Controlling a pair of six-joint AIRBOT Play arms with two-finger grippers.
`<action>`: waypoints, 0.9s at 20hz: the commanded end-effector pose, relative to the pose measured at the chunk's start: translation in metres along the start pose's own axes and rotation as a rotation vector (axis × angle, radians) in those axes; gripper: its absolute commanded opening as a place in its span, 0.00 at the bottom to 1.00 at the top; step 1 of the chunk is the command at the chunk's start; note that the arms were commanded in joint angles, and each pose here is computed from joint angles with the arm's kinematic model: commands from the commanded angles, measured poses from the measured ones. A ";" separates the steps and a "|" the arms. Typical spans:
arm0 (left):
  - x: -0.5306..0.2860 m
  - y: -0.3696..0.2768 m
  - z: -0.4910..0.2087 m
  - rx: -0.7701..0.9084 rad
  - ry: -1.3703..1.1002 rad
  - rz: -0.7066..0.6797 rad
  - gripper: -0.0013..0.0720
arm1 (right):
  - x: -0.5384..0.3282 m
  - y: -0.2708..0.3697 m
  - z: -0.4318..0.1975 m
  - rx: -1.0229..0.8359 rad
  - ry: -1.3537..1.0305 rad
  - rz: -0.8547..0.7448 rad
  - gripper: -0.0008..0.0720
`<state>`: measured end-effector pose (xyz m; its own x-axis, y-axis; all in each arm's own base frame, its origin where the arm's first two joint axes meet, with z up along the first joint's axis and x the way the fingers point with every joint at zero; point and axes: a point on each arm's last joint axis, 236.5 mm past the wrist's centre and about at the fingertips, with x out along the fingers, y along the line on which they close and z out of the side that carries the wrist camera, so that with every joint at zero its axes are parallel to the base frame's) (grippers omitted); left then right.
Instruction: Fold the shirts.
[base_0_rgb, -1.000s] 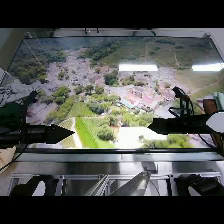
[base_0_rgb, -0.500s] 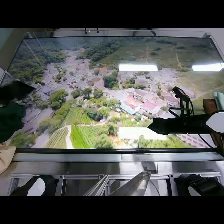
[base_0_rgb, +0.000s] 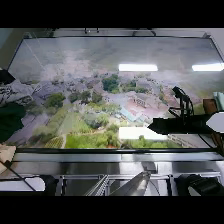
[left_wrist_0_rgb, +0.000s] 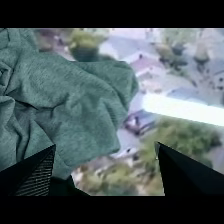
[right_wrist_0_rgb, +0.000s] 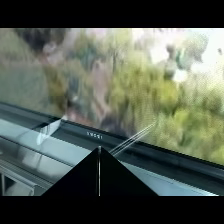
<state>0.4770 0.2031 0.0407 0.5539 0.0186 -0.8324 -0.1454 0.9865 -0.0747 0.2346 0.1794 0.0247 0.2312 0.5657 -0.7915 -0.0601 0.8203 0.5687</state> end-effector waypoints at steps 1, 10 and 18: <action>0.059 0.022 -0.033 0.019 0.182 0.063 1.00 | 0.000 0.000 0.000 0.000 0.001 0.000 0.04; 0.077 0.038 -0.088 0.011 0.501 0.134 0.30 | 0.000 0.000 0.000 -0.001 0.001 0.000 0.04; -0.018 -0.193 0.041 0.153 0.134 -0.433 0.04 | 0.000 0.000 0.000 -0.001 0.001 0.000 0.04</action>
<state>0.5137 0.1261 0.0194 0.3244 -0.1357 -0.9362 -0.0142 0.9888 -0.1482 0.2346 0.1794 0.0247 0.2312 0.5657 -0.7915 -0.0605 0.8204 0.5686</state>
